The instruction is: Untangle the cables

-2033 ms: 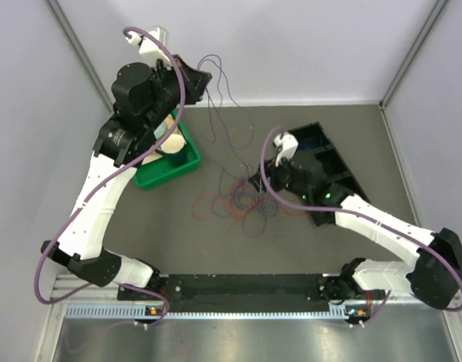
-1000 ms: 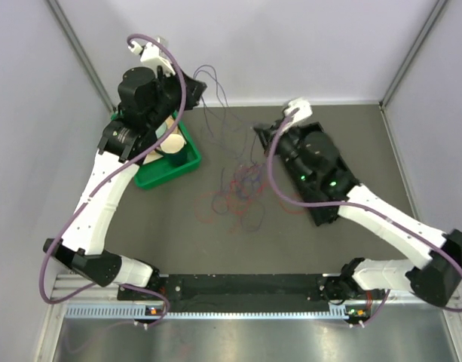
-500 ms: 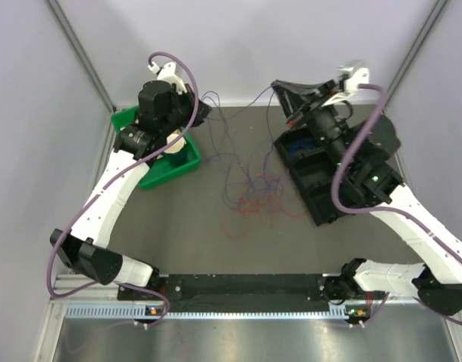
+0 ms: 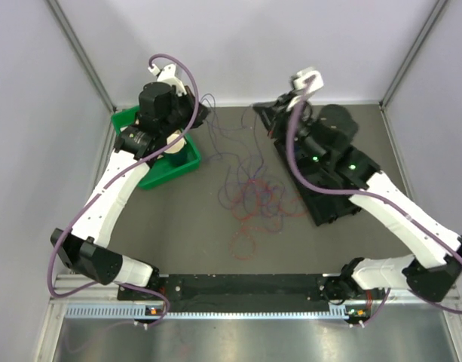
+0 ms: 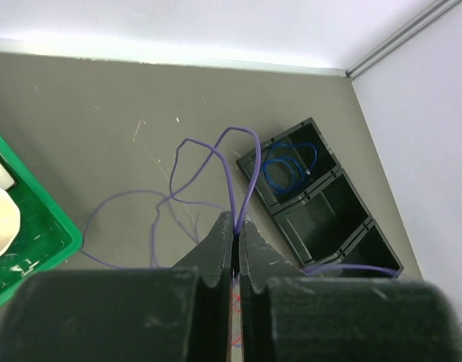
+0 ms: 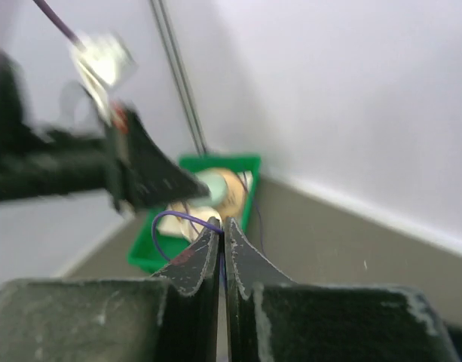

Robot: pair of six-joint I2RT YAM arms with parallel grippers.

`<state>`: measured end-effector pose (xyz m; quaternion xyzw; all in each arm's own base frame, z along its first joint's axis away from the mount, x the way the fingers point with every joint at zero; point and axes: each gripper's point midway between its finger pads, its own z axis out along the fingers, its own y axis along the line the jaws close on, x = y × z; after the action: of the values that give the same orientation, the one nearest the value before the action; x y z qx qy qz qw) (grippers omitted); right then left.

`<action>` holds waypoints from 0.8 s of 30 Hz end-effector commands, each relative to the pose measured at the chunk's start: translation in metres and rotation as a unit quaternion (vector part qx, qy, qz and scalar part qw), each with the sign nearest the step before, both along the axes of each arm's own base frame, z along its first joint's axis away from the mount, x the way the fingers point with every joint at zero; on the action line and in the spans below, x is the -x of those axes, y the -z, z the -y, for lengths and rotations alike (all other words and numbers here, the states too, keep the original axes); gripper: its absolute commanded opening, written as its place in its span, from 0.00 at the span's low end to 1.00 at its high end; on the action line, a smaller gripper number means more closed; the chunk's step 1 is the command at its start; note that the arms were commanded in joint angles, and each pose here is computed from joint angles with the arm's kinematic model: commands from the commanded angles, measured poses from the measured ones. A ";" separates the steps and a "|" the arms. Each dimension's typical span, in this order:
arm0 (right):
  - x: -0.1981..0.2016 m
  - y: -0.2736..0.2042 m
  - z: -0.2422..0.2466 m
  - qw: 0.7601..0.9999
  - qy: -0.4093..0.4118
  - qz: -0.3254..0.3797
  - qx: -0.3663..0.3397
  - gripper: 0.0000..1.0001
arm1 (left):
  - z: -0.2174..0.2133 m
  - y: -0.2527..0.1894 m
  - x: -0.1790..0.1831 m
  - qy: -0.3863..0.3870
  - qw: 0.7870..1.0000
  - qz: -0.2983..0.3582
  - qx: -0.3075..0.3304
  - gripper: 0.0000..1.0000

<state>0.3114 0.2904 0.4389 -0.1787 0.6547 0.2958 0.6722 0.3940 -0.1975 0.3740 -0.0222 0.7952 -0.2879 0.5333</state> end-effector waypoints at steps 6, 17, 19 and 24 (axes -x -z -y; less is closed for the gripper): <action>-0.001 0.023 0.020 0.999 0.038 -0.006 0.004 0.00 | 0.017 0.000 0.006 0.050 0.998 0.015 0.027 0.00; -0.008 0.087 0.011 0.993 0.041 -0.104 0.037 0.00 | 0.057 0.047 0.051 0.201 0.977 -0.031 0.058 0.00; -0.006 0.081 0.010 0.993 0.034 -0.107 0.023 0.00 | 0.059 0.053 0.059 0.213 0.975 -0.035 0.058 0.00; -0.009 0.076 0.011 0.991 0.020 -0.131 -0.020 0.00 | 0.067 0.055 0.072 0.241 0.968 -0.031 0.068 0.00</action>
<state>0.3211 0.2820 0.3132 -0.1491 0.7697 0.2569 0.5651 0.3391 -0.2520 0.2712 0.0791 0.8282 -0.4062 0.3778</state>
